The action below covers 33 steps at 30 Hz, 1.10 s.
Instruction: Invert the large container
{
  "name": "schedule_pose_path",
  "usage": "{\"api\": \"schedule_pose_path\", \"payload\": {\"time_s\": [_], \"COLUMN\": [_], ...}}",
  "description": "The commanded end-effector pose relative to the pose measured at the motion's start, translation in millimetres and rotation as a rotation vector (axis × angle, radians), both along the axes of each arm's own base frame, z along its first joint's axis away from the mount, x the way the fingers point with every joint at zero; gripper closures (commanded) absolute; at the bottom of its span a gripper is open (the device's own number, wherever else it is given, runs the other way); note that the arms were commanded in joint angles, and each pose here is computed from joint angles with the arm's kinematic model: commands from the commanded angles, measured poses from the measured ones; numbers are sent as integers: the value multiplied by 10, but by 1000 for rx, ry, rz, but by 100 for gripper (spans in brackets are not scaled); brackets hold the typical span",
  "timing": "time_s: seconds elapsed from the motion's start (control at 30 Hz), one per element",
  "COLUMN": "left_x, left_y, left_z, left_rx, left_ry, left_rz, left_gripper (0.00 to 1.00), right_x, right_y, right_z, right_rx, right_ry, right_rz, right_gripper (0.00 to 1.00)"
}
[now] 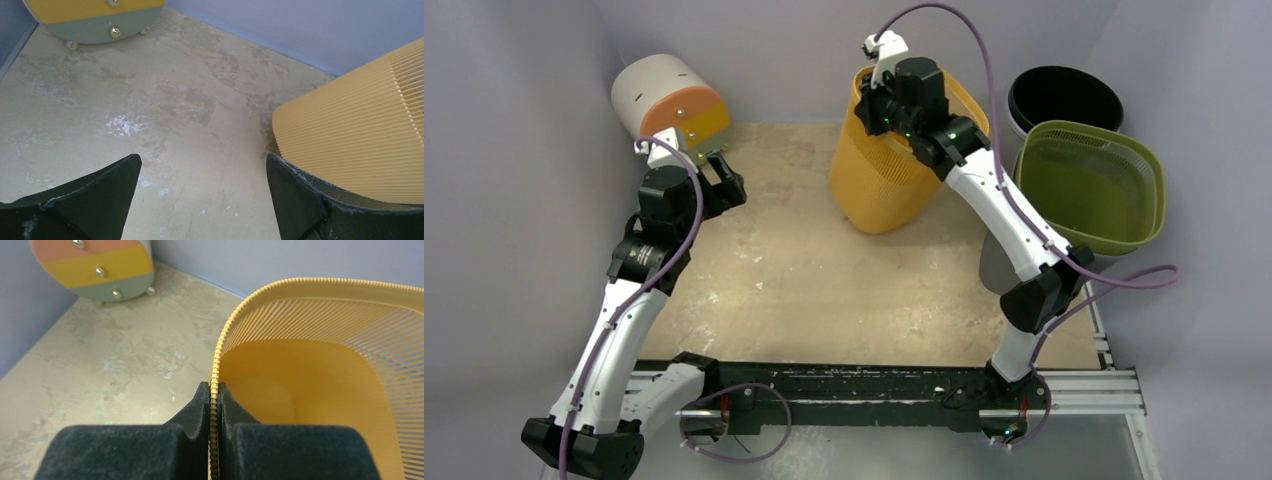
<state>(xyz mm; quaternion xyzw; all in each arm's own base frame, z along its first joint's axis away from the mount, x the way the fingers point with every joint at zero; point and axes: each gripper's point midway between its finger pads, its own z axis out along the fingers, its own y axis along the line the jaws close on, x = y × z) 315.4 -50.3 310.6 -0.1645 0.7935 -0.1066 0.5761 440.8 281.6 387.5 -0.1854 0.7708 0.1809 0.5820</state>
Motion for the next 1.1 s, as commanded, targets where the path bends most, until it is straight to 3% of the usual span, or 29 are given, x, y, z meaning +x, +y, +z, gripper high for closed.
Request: {"api": "schedule_pose_path", "payload": {"time_s": [0.0, 0.23, 0.33, 0.53, 0.8, 0.87, 1.07], "left_x": [16, 12, 6, 0, 70, 123, 267], "left_y": [14, 9, 11, 5, -182, -307, -847], "left_z": [101, -65, -109, -139, 62, 188, 760], "left_rx": [3, 11, 15, 31, 20, -25, -120], "left_ry": [-25, 7, 14, 18, -20, -36, -95], "left_rz": [11, 6, 6, -8, -113, -156, -244], "left_gripper": [8, 8, 8, 11, 7, 7, 7], "right_x": [59, 100, 104, 61, -204, -293, -367], "right_y": [22, 202, 199, 144, -192, -327, -994], "right_z": [586, 92, -37, -16, 776, 930, 1011], "right_rx": [-1, -79, -93, -104, -14, 1, -4], "right_ry": [-212, -151, -135, -140, -265, -285, -250], "right_rz": [-68, -94, -103, -115, -179, -213, -482], "right_gripper": [100, 100, 89, 52, 22, 2, 0]}}
